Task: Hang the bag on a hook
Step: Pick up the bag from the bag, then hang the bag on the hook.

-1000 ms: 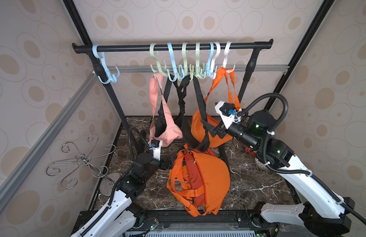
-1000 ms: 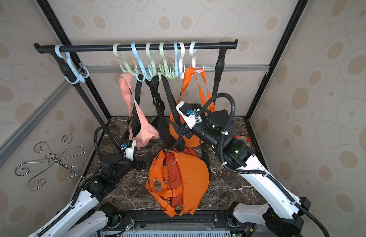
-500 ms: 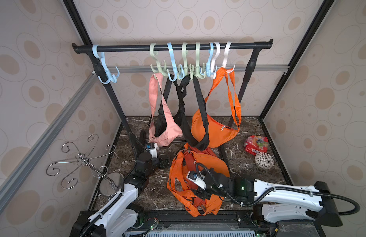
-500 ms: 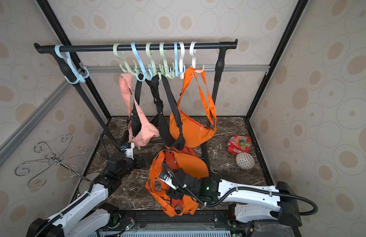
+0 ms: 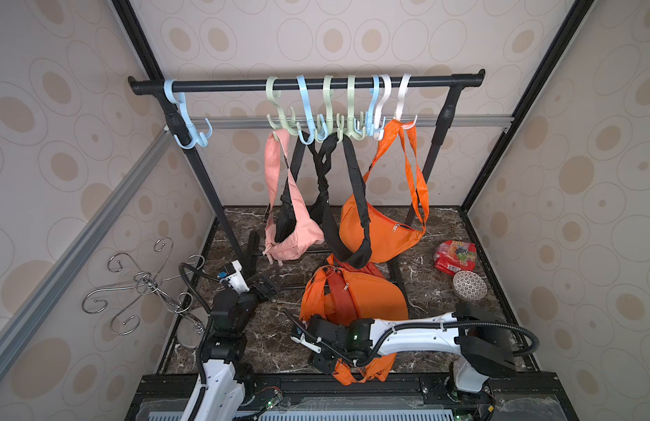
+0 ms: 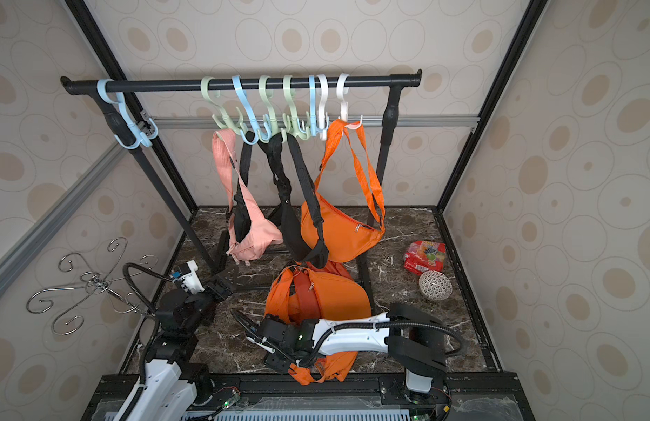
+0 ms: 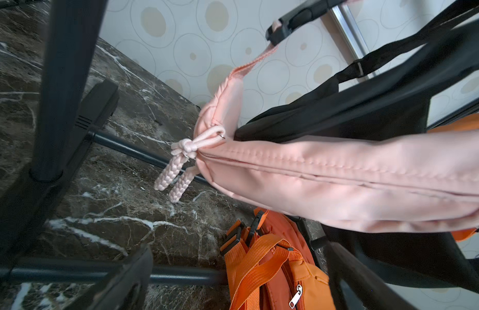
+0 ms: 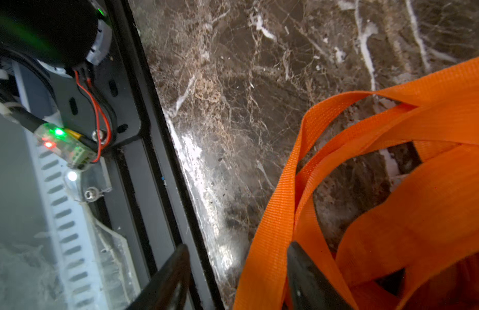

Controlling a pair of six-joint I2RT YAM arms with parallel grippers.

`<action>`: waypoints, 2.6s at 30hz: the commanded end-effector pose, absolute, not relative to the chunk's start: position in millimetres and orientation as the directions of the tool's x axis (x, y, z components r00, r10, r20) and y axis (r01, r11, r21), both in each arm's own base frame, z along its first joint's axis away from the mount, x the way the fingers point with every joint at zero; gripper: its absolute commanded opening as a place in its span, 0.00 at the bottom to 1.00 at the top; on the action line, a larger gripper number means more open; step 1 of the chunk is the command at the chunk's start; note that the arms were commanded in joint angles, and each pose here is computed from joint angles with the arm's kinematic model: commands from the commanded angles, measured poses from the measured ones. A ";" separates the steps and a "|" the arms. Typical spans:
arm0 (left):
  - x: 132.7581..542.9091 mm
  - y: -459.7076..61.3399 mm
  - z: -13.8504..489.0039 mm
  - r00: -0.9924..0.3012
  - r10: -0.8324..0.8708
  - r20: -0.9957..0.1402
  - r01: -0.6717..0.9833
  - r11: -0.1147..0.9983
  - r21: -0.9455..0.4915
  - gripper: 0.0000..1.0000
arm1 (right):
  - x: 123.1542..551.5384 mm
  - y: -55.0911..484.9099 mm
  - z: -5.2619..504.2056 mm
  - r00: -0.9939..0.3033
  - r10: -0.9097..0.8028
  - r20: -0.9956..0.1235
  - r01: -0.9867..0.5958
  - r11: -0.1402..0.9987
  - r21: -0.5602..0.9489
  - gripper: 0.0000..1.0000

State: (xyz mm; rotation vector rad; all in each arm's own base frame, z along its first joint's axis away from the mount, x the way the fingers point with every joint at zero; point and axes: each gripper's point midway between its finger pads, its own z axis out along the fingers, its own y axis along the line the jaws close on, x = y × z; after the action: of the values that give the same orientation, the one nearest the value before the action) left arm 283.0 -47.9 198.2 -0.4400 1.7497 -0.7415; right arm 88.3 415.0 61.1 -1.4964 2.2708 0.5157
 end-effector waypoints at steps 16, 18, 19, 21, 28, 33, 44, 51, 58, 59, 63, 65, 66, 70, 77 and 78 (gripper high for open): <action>287.5 -48.7 213.3 -0.311 -0.595 -0.741 0.097 0.756 -0.648 1.00 | 89.3 381.7 30.5 -0.371 -0.869 -0.328 -0.892 0.431 -0.132 0.54; 286.8 -49.0 214.2 -0.310 -0.591 -0.745 0.100 0.759 -0.644 1.00 | 90.0 381.2 31.5 -0.370 -0.868 -0.332 -0.890 0.433 -0.141 0.51; 286.5 -48.5 214.6 -0.308 -0.590 -0.746 0.100 0.760 -0.642 1.00 | 89.7 380.7 33.0 -0.369 -0.867 -0.335 -0.889 0.434 -0.143 0.44; 285.2 -48.6 215.7 -0.305 -0.588 -0.749 0.103 0.762 -0.640 1.00 | 91.1 382.7 41.3 -0.359 -0.860 -0.363 -0.886 0.437 -0.157 0.27; 283.9 -48.5 223.2 -0.291 -0.578 -0.762 0.117 0.769 -0.628 1.00 | 93.5 387.2 116.2 -0.286 -0.821 -0.495 -0.886 0.423 -0.189 0.00; 282.5 -55.6 250.3 -0.241 -0.548 -0.801 0.213 0.776 -0.594 1.00 | 116.5 368.5 207.2 -0.174 -0.769 -0.615 -0.838 0.443 -0.317 0.01; 285.2 -76.5 321.9 -0.155 -0.392 -0.907 0.381 0.823 -0.421 1.00 | 161.8 342.2 402.7 0.232 -0.700 -0.676 -0.588 0.452 -0.671 0.00; 288.1 -96.8 367.8 -0.095 -0.344 -0.934 0.465 0.814 -0.347 1.00 | 168.3 339.4 520.2 0.465 -0.600 -0.651 -0.442 0.480 -0.758 0.00; 285.9 -125.0 383.2 -0.068 -0.313 -0.947 0.530 0.793 -0.300 1.00 | 235.4 314.7 604.3 0.504 -0.514 -0.694 -0.370 0.598 -0.711 0.00; 285.5 -129.1 383.4 -0.071 -0.306 -0.950 0.534 0.793 -0.295 1.00 | 246.8 311.4 614.6 0.504 -0.508 -0.698 -0.353 0.616 -0.704 0.00; 286.4 -139.6 382.0 -0.077 -0.280 -0.957 0.529 0.802 -0.278 1.00 | 284.7 302.2 657.0 0.534 -0.426 -0.730 -0.322 0.696 -0.642 0.00; 285.7 -141.3 381.5 -0.079 -0.278 -0.957 0.528 0.803 -0.276 1.00 | 296.0 305.1 668.5 0.562 -0.403 -0.722 -0.295 0.718 -0.630 0.00; 285.7 -141.1 381.0 -0.080 -0.278 -0.957 0.525 0.805 -0.277 1.00 | 301.1 306.9 673.4 0.578 -0.397 -0.713 -0.274 0.729 -0.627 0.00; 284.7 -139.1 377.0 -0.083 -0.276 -0.957 0.510 0.813 -0.279 1.00 | 319.5 287.2 688.6 0.589 -0.339 -0.733 -0.245 0.790 -0.562 0.00; 287.8 -140.8 373.9 -0.094 -0.269 -0.958 0.507 0.816 -0.279 1.00 | 365.9 255.3 670.2 0.487 -0.278 -0.828 -0.298 0.838 -0.456 0.00; 288.5 -140.7 371.9 -0.098 -0.269 -0.958 0.503 0.817 -0.280 1.00 | 368.9 253.8 666.8 0.474 -0.273 -0.837 -0.309 0.839 -0.448 0.00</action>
State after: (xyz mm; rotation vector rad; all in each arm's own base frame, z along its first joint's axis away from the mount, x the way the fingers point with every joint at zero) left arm 290.5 -141.6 354.8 0.1805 1.5817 -0.6734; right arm 376.3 258.7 654.0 -0.6520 1.1177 -0.0758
